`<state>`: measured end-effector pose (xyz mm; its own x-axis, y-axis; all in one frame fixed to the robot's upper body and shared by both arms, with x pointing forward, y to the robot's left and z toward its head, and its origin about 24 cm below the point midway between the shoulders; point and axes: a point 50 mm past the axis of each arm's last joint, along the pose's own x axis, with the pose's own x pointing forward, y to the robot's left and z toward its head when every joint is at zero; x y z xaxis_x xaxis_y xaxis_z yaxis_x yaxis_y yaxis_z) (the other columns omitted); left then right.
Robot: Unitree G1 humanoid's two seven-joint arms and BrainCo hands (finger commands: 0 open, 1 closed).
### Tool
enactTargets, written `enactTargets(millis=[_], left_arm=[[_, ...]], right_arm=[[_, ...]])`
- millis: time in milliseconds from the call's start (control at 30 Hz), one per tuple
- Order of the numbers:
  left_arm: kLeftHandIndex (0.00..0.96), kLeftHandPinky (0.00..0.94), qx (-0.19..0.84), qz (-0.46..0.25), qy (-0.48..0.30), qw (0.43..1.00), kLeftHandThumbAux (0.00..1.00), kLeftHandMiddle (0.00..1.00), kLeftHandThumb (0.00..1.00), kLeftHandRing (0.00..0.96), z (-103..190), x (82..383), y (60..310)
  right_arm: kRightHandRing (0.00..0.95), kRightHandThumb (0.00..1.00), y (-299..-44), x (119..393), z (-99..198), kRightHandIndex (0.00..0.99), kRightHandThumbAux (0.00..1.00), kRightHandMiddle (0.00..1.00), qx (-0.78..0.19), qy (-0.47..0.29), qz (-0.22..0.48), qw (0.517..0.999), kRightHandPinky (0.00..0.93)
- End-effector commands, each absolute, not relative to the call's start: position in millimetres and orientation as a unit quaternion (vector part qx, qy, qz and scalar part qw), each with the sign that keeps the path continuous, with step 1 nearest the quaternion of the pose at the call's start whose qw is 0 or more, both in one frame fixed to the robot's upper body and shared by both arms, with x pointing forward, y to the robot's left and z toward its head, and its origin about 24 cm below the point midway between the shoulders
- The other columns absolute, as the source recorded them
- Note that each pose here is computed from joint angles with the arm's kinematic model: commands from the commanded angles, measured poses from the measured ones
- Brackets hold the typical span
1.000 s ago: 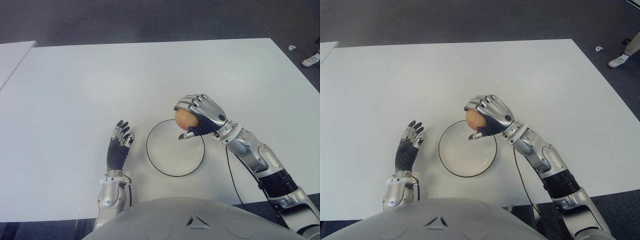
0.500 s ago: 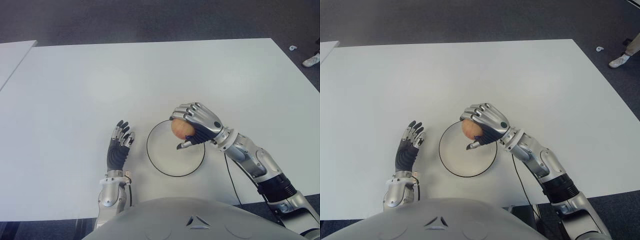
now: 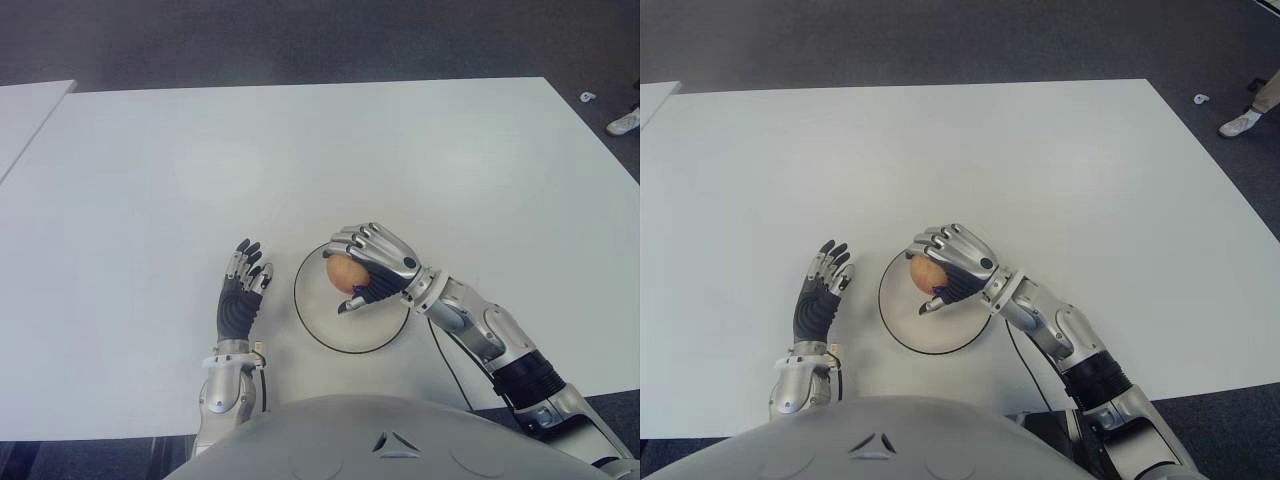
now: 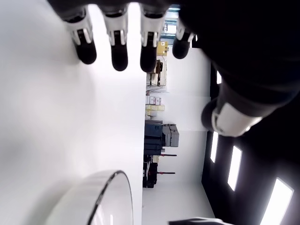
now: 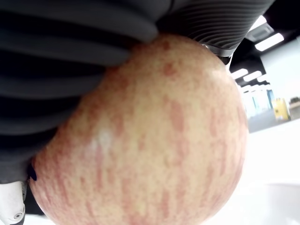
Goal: Put the apples into the plate.
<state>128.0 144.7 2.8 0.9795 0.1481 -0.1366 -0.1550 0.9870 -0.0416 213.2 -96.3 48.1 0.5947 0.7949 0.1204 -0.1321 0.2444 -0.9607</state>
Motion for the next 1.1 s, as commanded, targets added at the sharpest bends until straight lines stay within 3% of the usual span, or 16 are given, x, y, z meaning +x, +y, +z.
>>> enactTargets(millis=[33,967,1033,1100], left_arm=[[0.072,0.136,-0.027,0.08,0.07,0.994,0.593,0.141,0.331,0.131,0.2,125.3,144.3],[0.073,0.124,-0.026,0.084,0.064,0.994,0.597,0.122,0.321,0.116,3.9,122.4,145.7],[0.073,0.125,-0.024,0.084,0.065,0.994,0.596,0.121,0.317,0.115,4.1,122.2,146.1],[0.071,0.127,-0.023,0.084,0.066,0.994,0.598,0.12,0.309,0.115,3.5,122.2,146.4]], right_arm=[[0.857,0.727,-95.4,216.7,41.8,0.44,0.71,0.866,-0.525,-0.318,0.317,0.723,0.858],[0.855,0.726,-94.4,218.0,33.2,0.44,0.709,0.864,-0.509,-0.302,0.319,0.74,0.839],[0.764,0.716,-93.8,217.2,33.6,0.436,0.71,0.79,-0.505,-0.293,0.325,0.744,0.731],[0.511,0.694,-93.6,216.2,34.4,0.421,0.714,0.542,-0.504,-0.284,0.331,0.745,0.505]])
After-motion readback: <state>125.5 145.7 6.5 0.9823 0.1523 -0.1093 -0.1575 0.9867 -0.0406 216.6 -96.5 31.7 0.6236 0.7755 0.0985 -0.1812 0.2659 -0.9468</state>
